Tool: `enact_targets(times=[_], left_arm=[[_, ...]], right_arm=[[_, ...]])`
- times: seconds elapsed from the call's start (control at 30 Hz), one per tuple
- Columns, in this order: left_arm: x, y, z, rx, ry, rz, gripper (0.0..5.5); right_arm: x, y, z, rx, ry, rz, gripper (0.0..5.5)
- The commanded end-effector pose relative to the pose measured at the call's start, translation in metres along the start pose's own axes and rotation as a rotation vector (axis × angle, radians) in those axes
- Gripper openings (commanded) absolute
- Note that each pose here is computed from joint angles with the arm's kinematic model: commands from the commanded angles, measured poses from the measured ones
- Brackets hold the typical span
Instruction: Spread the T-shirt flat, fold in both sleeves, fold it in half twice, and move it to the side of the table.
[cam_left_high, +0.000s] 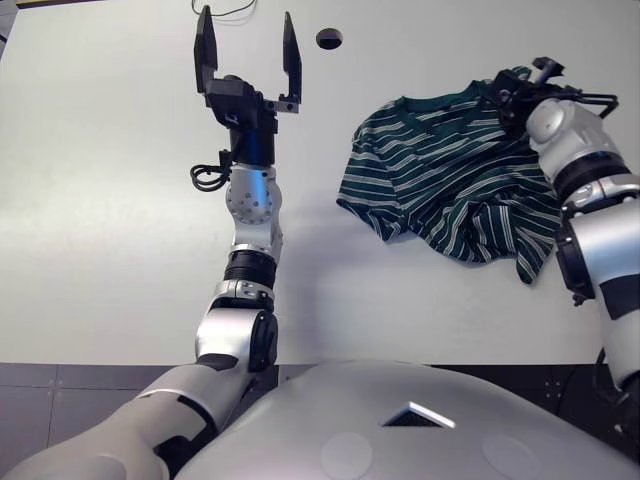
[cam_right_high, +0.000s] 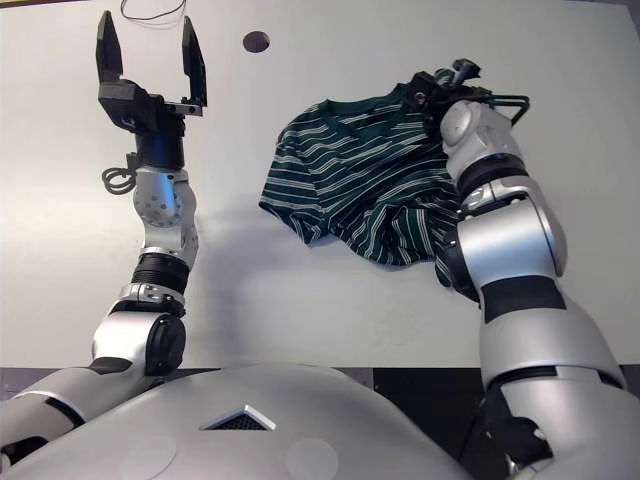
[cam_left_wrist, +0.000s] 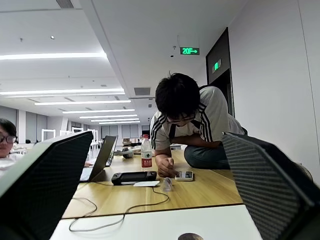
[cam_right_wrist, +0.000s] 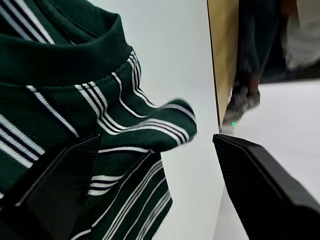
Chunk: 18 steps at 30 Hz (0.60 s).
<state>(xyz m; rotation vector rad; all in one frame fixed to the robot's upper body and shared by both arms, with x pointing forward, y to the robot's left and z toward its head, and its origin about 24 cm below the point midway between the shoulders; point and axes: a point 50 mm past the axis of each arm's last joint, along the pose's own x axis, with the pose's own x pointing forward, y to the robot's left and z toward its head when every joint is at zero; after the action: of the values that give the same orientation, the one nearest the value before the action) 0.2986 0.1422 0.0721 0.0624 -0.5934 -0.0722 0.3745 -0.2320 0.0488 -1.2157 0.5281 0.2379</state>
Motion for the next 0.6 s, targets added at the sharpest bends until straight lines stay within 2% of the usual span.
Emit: enact_targets(times=[0.03,0.1,0.17,0.23,0.3,0.4,0.47,0.6], left_arm=[[-0.007,0.008,0.001,0.081,0.014,-0.055,4.77],[-0.009,0.009,-0.004,0.162,0.054,-0.117,4.77],[-0.010,0.008,-0.016,0.296,0.142,-0.225,4.77],[-0.012,0.001,-0.031,0.510,0.223,-0.441,4.77],[-0.015,-0.007,-0.039,0.653,0.239,-0.647,4.77],[-0.013,-0.022,-0.040,0.706,0.211,-0.828,4.77],[-0.009,-0.037,-0.039,0.705,0.188,-0.917,4.77],[0.003,-0.062,-0.033,0.715,0.119,-1.037,4.77]], right_arm=[[-0.002,0.005,-0.022,0.100,0.066,-0.021,4.15],[-0.001,-0.003,0.000,0.249,-0.043,-0.085,4.15],[-0.003,-0.025,0.033,0.465,-0.235,-0.206,4.15],[-0.014,-0.052,0.055,0.663,-0.448,-0.359,4.15],[-0.030,-0.073,0.065,0.759,-0.654,-0.490,4.15],[-0.061,-0.089,0.062,0.766,-0.895,-0.642,4.15],[-0.088,-0.094,0.054,0.743,-0.994,-0.717,4.15],[-0.124,-0.094,0.046,0.663,-1.041,-0.763,4.15]])
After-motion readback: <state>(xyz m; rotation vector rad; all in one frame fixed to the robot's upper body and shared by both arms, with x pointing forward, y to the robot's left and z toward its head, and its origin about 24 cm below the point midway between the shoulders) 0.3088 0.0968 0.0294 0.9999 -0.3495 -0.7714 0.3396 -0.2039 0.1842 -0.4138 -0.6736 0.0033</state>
